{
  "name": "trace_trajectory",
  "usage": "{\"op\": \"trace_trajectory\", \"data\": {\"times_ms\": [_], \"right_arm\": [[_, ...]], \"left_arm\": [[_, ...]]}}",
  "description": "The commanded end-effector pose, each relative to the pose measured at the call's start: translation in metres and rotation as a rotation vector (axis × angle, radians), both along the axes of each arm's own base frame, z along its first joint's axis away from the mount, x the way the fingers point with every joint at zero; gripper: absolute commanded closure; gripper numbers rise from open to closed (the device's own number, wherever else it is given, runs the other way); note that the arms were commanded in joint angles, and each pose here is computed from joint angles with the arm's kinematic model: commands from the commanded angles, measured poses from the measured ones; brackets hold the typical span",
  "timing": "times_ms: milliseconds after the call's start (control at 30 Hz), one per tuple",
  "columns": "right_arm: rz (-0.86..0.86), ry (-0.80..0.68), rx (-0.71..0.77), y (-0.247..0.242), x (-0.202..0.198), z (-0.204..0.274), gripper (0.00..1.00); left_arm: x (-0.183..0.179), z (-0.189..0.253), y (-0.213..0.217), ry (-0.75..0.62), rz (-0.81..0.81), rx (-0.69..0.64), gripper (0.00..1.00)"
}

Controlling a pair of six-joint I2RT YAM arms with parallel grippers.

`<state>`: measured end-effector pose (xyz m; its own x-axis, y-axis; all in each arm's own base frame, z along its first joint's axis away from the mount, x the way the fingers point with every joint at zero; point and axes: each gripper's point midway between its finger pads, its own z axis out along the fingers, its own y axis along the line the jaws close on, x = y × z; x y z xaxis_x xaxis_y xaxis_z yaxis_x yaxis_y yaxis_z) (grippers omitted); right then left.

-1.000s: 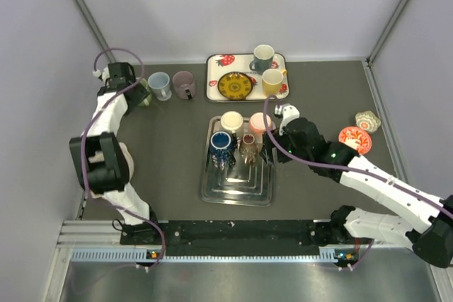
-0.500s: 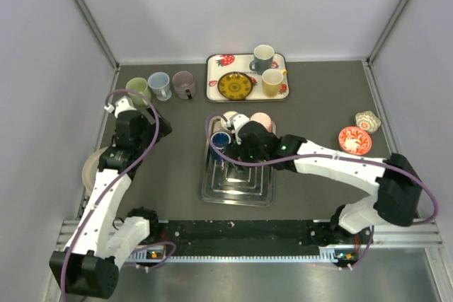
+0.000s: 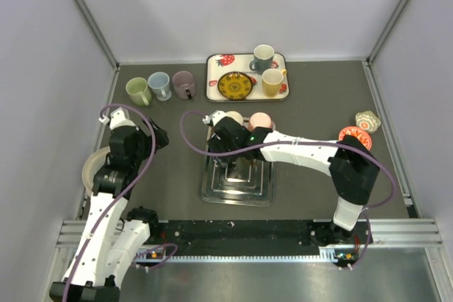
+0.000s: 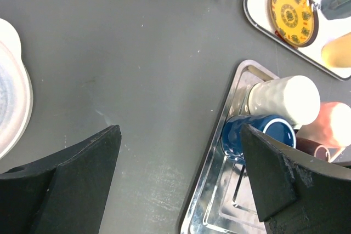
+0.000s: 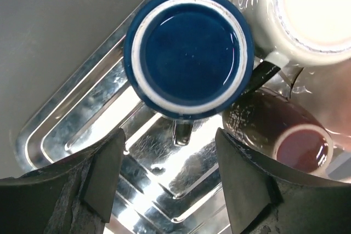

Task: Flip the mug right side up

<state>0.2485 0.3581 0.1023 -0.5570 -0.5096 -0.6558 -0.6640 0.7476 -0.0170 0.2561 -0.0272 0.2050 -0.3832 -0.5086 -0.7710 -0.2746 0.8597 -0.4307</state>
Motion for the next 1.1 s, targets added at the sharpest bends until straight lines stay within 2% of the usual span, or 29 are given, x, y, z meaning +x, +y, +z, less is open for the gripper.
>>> {"op": "trace_trajectory", "data": {"times_ms": [0, 400, 700, 767, 800, 900, 1067], "right_arm": [[-0.01, -0.06, -0.028, 0.014, 0.019, 0.0, 0.34], [-0.044, -0.036, -0.07, 0.012, 0.04, -0.019, 0.48], [-0.037, -0.031, -0.061, 0.016, 0.04, -0.018, 0.69], [-0.034, -0.027, -0.059, 0.016, 0.039, -0.019, 0.77], [-0.036, -0.027, -0.061, 0.015, 0.04, -0.019, 0.85], [-0.043, -0.035, -0.051, 0.015, 0.038, -0.013, 1.0], [-0.035, -0.09, -0.024, 0.017, 0.03, 0.01, 1.0]], "left_arm": [[-0.001, -0.01, -0.002, 0.013, -0.017, 0.005, 0.05], [0.001, -0.02, -0.011, 0.033, -0.049, -0.025, 0.07], [0.002, -0.022, -0.013, 0.042, -0.065, -0.025, 0.07], [0.001, -0.024, -0.013, 0.045, -0.065, -0.026, 0.07], [0.001, -0.025, -0.014, 0.045, -0.069, -0.029, 0.07], [0.001, -0.025, -0.014, 0.043, -0.07, -0.027, 0.08], [0.001, -0.022, -0.014, 0.034, -0.071, -0.029, 0.08]]}}
